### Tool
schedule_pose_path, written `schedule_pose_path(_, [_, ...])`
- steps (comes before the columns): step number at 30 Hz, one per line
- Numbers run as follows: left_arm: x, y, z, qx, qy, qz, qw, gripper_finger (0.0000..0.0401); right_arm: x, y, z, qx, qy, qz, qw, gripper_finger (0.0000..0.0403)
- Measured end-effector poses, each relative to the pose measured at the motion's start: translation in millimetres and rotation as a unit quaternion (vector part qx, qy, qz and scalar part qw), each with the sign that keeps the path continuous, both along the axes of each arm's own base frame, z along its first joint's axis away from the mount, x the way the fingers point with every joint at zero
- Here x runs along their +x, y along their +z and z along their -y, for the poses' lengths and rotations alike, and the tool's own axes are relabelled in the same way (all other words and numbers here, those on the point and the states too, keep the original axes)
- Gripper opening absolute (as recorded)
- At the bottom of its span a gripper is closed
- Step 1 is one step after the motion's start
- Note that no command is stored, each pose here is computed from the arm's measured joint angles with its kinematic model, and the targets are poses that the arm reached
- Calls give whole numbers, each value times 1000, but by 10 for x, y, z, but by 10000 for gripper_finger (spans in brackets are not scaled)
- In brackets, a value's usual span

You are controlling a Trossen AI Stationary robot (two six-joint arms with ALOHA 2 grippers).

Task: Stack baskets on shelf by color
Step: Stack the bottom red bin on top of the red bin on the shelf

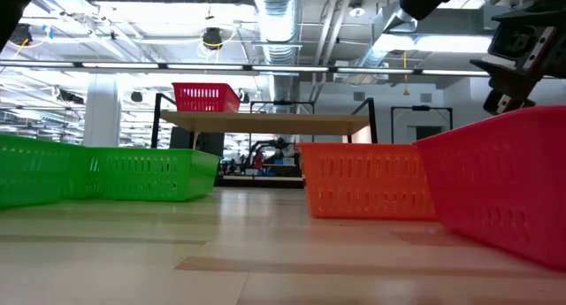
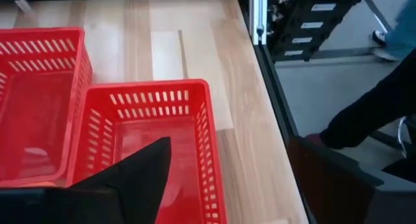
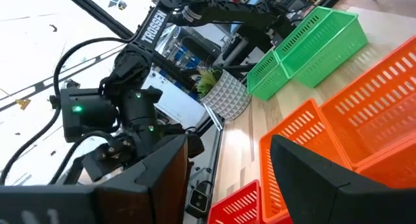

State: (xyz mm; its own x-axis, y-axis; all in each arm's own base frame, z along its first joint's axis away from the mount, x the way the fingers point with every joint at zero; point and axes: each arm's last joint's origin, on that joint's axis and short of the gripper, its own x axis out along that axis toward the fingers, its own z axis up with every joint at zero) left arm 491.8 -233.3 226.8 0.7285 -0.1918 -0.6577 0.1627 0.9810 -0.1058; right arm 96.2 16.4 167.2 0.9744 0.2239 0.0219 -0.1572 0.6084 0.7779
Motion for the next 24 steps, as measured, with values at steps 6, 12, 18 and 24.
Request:
schedule_pose_path(6, [32,-216,19,8,4,-25,1000,286,0,0,0,-4,0,1,1000,244])
schedule_pose_path(12, [48,-341,38,3,-7,-42,999,286,9,-11,-1,-6,-1,-6,1000,244])
schedule_pose_path(18, [36,-430,37,8,-16,-58,998,286,12,-14,-1,-7,0,-8,1000,244])
schedule_pose_path(24, [-18,-527,10,27,-21,-97,995,286,13,-15,-1,-7,-1,-8,1000,244])
